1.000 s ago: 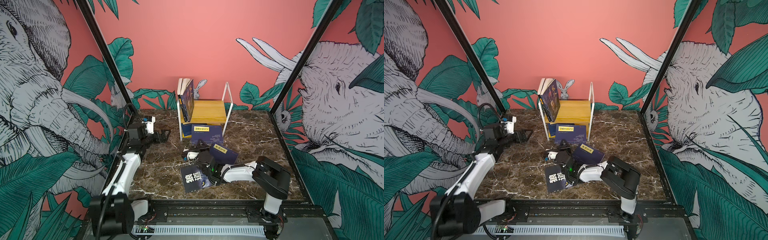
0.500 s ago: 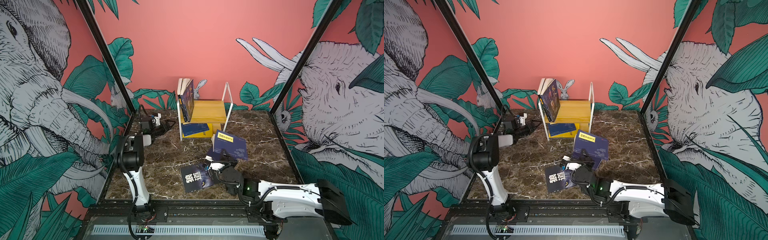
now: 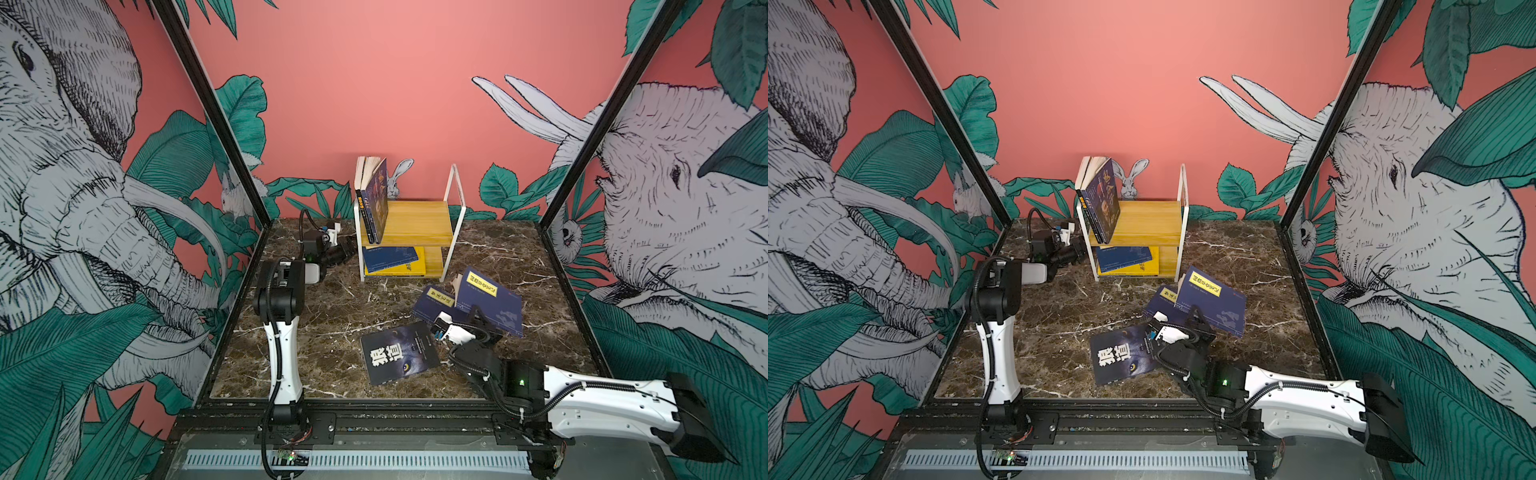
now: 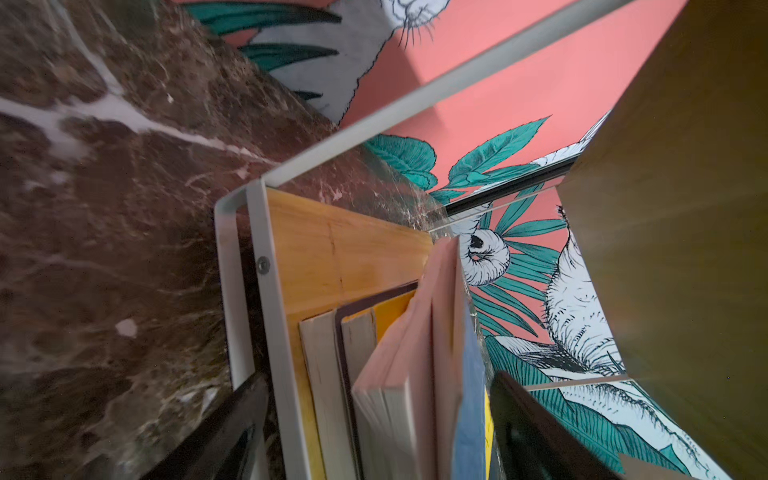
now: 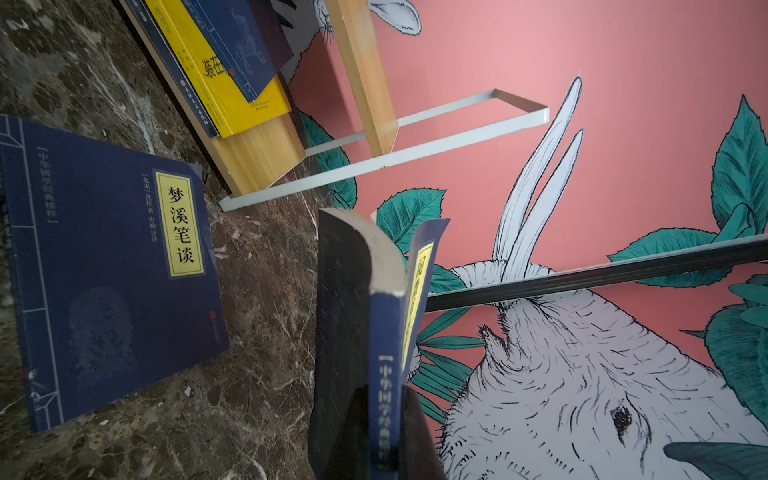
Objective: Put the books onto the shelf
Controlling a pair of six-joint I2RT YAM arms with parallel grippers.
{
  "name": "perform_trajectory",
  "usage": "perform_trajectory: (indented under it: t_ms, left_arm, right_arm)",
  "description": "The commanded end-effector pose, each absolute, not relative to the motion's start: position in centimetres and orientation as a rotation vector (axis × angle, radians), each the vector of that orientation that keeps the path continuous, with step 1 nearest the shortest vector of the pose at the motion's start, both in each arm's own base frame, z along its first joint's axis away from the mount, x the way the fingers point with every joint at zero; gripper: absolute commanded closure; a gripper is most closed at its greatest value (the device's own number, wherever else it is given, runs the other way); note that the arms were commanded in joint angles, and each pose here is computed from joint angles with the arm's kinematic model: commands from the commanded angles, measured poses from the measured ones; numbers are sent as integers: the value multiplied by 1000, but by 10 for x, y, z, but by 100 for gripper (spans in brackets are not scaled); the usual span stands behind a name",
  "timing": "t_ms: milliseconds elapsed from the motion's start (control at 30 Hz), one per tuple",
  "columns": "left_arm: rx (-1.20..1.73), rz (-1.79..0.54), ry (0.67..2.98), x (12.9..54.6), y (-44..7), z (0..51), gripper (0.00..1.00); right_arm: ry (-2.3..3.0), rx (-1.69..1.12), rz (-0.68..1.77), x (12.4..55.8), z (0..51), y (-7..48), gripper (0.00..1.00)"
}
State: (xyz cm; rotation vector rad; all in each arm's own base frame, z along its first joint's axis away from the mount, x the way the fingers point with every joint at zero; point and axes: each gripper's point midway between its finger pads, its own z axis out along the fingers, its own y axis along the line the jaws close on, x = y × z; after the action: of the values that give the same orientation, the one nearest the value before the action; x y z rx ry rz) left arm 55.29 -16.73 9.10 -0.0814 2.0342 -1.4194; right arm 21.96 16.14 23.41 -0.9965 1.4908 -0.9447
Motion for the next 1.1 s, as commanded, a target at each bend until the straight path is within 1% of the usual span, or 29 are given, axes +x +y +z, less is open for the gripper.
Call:
perform_trajectory:
  t_ms: [0,100,233,367,567,633,733,800,900,967,1067]
  left_arm:
    - [-62,-1439,1982,562,-169,108,19]
    - [-59,-1442,1977,564,-170,111,24]
    - [-76,-1459,1995,568,-171,107,39]
    - [-63,-1465,1980,571,-172,111,46]
    - [-65,-1487,1985,577,-176,108,49]
    - [-68,-1493,1988,578,-176,107,51]
    - [-68,-1495,1983,578,-176,111,61]
    - [-60,-1495,1975,579,-175,115,76]
    - [-58,-1497,1954,580,-175,124,94]
    - [-49,-1505,1945,580,-176,131,100]
    - [-4,-1515,1924,579,-176,146,100]
  right_arm:
    - [1509,-922,-969,216,243,147,100]
    - [1513,-938,-968,215,241,145,100]
    - [1510,-938,-984,216,239,145,100]
    - [1512,-959,-984,216,232,146,100]
    - [1510,-978,-988,216,229,148,100]
    - [1509,-975,-991,216,230,146,100]
    - [1515,-947,-981,215,234,144,100]
    - [1515,-954,-981,215,232,143,100]
    - [1514,-955,-986,215,231,144,100]
    - [1514,-959,-992,215,230,144,100]
    - [1511,-976,-1003,216,226,145,100]
